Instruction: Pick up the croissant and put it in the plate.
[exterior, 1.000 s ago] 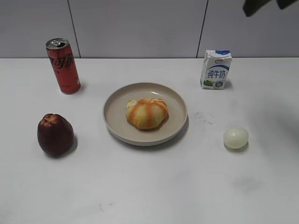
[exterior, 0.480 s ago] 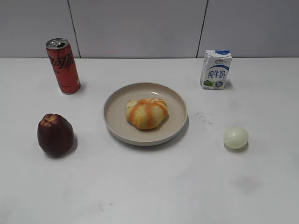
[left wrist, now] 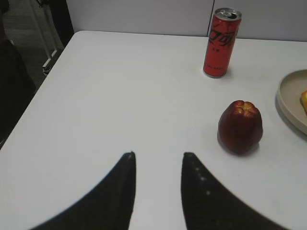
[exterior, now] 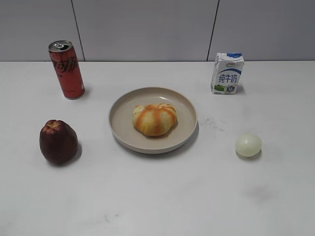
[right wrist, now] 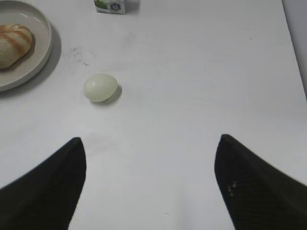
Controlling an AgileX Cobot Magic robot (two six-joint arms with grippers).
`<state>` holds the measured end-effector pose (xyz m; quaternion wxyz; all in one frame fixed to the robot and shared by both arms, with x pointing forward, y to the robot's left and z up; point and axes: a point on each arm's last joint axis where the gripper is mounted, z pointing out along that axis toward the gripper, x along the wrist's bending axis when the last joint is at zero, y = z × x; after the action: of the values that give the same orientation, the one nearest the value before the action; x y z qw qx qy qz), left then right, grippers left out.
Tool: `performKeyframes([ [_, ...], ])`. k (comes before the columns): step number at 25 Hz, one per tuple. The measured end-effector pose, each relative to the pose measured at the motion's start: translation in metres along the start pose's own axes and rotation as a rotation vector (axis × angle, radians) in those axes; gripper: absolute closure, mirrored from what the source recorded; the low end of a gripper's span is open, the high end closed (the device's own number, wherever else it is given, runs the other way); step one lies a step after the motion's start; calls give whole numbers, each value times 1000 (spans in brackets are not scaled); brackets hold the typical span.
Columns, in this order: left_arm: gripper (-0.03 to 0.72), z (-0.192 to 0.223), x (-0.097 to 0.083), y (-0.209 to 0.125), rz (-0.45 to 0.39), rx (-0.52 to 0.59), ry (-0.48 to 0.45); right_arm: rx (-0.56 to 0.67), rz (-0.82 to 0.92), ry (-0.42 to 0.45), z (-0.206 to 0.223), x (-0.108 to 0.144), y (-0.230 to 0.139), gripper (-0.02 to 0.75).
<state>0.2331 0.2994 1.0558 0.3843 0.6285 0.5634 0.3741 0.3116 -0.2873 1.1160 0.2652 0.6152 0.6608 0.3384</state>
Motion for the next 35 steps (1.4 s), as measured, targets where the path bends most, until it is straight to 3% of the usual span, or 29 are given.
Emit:
performKeyframes([
  [7,449,0,0,0,0,0,0,-66,-19,-24,-5,-4,-56,115],
  [11,449,0,0,0,0,0,0,-11,-22,-33,7,-6,-75,127],
  [29,449,0,0,0,1,0,0,-13,-21,-36,7,-6,-77,145],
  [35,449,0,0,0,0,0,0,-140,-2,-69,-9,-6,-87,145],
])
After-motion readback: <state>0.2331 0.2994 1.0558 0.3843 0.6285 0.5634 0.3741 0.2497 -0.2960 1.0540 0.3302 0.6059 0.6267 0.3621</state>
